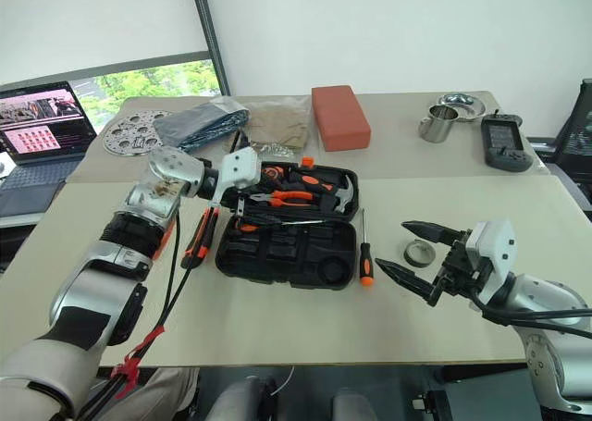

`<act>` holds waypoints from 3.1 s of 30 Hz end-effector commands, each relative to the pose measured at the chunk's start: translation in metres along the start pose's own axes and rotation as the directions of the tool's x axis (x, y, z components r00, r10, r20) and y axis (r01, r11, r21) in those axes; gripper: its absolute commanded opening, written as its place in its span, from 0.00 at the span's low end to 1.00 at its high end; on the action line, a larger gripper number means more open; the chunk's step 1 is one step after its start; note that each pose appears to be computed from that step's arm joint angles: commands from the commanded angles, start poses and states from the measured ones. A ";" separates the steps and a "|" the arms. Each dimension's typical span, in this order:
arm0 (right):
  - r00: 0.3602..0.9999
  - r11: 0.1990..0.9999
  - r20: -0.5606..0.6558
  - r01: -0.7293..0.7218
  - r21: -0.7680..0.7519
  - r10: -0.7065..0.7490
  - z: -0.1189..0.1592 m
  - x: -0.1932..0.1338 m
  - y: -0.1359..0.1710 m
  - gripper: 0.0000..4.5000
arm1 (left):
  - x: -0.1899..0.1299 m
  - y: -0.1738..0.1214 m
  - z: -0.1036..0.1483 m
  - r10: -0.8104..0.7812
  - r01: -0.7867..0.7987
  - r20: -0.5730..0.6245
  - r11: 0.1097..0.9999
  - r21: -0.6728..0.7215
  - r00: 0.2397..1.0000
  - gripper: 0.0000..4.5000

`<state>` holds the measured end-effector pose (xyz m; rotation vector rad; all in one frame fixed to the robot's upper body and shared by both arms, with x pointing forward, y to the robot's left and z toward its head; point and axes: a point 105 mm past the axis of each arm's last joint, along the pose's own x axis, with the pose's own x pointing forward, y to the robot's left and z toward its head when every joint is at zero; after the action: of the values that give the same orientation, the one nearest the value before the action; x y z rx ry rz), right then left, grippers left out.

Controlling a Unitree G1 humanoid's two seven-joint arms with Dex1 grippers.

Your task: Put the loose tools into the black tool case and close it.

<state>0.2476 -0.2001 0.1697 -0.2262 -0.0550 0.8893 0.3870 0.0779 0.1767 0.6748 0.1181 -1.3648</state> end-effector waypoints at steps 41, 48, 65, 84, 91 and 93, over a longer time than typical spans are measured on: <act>0.999 0.999 0.046 0.012 -0.049 -0.010 0.005 0.001 0.002 1.00 | 0.051 -0.017 -0.058 0.049 -0.044 -0.120 0.998 0.039 0.992 0.01; 0.999 0.999 0.045 0.012 -0.047 -0.010 0.003 0.001 0.003 1.00 | 0.054 -0.012 -0.054 0.073 -0.074 -0.110 0.997 0.001 0.991 0.01; 0.999 0.998 0.047 0.019 -0.054 -0.016 0.003 0.001 0.003 1.00 | 0.068 -0.017 -0.044 0.025 -0.017 -0.124 0.997 0.069 0.992 0.01; 0.999 0.999 0.049 0.019 -0.051 -0.016 0.003 0.002 0.003 1.00 | 0.077 -0.047 -0.087 0.073 -0.063 -0.165 0.996 0.067 0.984 0.01; 0.999 0.998 0.051 0.022 -0.054 -0.019 0.004 0.002 0.003 1.00 | 0.081 -0.054 -0.102 0.138 -0.148 -0.157 0.988 -0.054 0.978 0.01; 0.998 0.998 0.052 0.022 -0.053 -0.019 0.004 0.002 0.003 1.00 | 0.081 -0.056 -0.104 0.151 -0.166 -0.147 0.981 -0.099 0.978 0.01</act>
<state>0.2481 -0.1984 0.1624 -0.2270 -0.0743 0.8727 0.3979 0.0421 0.0818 0.7138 0.0281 -1.1510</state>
